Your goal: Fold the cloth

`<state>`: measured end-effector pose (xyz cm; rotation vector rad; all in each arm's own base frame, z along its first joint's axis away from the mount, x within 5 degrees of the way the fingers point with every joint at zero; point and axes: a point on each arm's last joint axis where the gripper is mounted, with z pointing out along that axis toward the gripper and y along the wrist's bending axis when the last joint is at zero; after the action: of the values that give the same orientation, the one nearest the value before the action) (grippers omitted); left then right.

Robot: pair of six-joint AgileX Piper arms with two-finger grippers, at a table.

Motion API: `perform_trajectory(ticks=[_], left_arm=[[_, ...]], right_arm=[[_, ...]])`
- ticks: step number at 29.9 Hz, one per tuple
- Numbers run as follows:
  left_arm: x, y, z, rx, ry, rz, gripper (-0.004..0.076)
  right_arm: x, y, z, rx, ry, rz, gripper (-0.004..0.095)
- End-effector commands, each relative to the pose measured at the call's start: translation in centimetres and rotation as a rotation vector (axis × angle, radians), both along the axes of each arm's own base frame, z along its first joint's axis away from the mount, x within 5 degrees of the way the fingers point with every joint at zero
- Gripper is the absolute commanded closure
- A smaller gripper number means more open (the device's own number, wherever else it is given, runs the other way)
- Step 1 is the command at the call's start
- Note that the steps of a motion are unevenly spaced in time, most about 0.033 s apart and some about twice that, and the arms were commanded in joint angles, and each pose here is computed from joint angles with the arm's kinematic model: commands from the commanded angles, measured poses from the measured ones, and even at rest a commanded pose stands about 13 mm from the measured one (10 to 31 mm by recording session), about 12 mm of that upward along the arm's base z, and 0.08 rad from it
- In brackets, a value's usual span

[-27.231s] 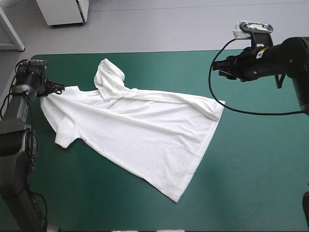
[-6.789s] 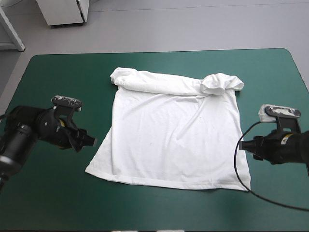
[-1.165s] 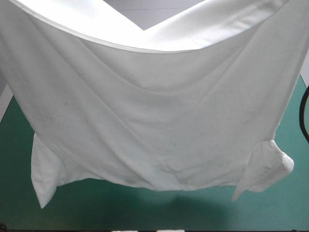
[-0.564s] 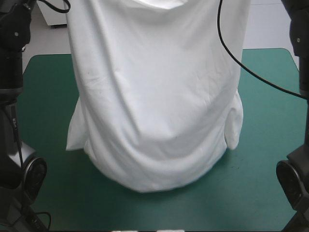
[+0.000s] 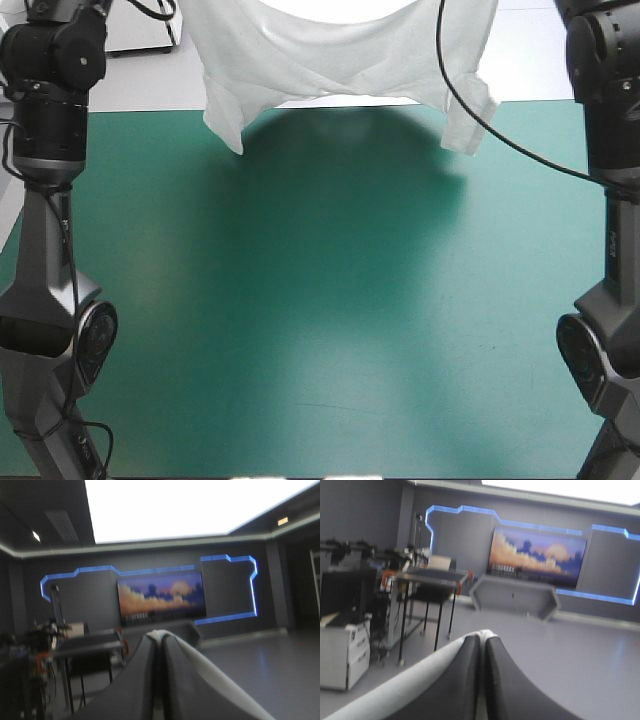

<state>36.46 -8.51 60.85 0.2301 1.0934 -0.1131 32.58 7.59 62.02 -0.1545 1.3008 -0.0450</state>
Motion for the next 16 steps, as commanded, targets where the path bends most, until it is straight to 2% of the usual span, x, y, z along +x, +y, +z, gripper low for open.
perform_trajectory(ticks=[1,7,16], left_arm=[[0.9,-0.4,-1.3,0.026,0.125,-0.023,0.0746],[5.7,-1.7,-7.3,0.086,0.408,-0.047,0.0746],[10.6,-2.3,-16.3,0.124,0.824,0.002,0.0746]], right_arm=[[1.0,-0.3,-1.2,0.022,0.103,-0.028,0.0904],[6.0,0.3,-6.8,0.012,0.378,-0.058,0.0904],[11.5,-1.8,-15.9,0.012,0.829,-0.145,0.0908]])
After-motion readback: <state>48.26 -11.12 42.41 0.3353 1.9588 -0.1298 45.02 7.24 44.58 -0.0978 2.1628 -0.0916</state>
